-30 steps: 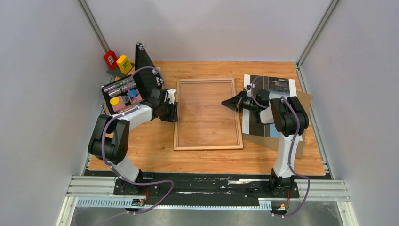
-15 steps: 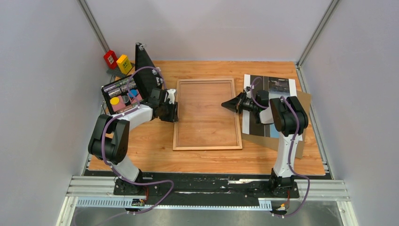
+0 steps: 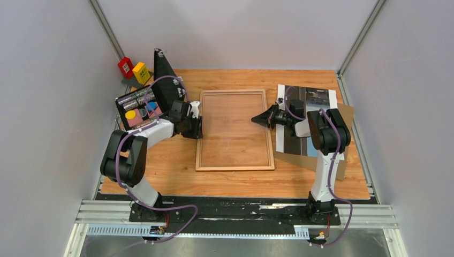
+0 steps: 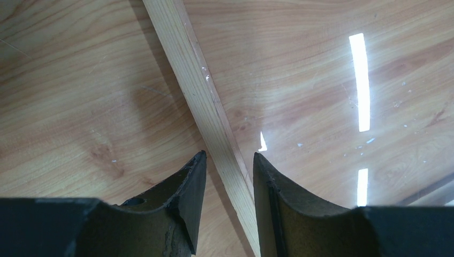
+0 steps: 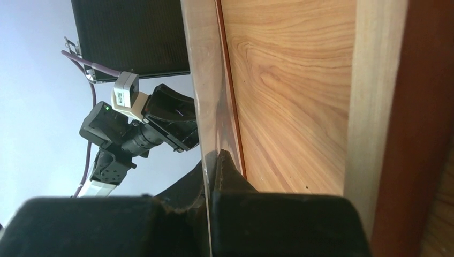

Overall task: Put the photo into the frame
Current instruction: Place the photo frame item in the photo frame.

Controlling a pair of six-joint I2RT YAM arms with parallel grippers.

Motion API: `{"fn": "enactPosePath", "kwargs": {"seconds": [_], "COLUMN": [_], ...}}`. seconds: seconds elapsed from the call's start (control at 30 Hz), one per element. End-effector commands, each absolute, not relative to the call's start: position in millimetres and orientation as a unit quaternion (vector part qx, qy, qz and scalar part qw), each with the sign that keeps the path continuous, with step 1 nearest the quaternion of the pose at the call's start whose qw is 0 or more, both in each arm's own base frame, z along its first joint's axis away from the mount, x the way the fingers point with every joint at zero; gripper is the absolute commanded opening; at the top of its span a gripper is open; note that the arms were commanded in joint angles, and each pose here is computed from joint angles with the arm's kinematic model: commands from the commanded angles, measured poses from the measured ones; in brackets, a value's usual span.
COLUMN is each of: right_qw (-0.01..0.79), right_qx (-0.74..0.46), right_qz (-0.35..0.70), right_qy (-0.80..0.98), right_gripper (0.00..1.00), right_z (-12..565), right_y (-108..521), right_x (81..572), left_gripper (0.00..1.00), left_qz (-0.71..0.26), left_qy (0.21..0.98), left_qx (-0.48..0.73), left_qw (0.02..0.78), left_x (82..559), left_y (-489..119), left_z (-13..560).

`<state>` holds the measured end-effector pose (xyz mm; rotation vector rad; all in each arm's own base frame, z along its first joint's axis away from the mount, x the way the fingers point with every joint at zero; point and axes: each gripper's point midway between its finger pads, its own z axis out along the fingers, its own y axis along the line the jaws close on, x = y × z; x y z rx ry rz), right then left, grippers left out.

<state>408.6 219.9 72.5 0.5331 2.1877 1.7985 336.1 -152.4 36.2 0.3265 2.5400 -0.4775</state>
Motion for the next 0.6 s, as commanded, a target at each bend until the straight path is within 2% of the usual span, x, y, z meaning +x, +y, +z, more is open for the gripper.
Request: {"fn": "enactPosePath", "kwargs": {"seconds": [0.0, 0.57], "right_qw": [0.135, 0.127], "right_qx": [0.153, 0.156], "right_qz": [0.622, 0.614], "right_qy": [0.756, 0.763], "right_gripper": [0.0, 0.0], "right_z": [84.2, 89.3], "right_y": [225.4, 225.1], "right_x": [411.0, 409.8], "left_gripper": [0.46, 0.51], "left_qz": [-0.175, -0.171], "left_qy": [0.934, 0.936], "left_qx": [0.122, 0.12], "left_qw": [0.286, 0.285], "left_x": [346.2, 346.5], "left_y": [-154.7, -153.3], "left_z": [43.4, 42.3]}}
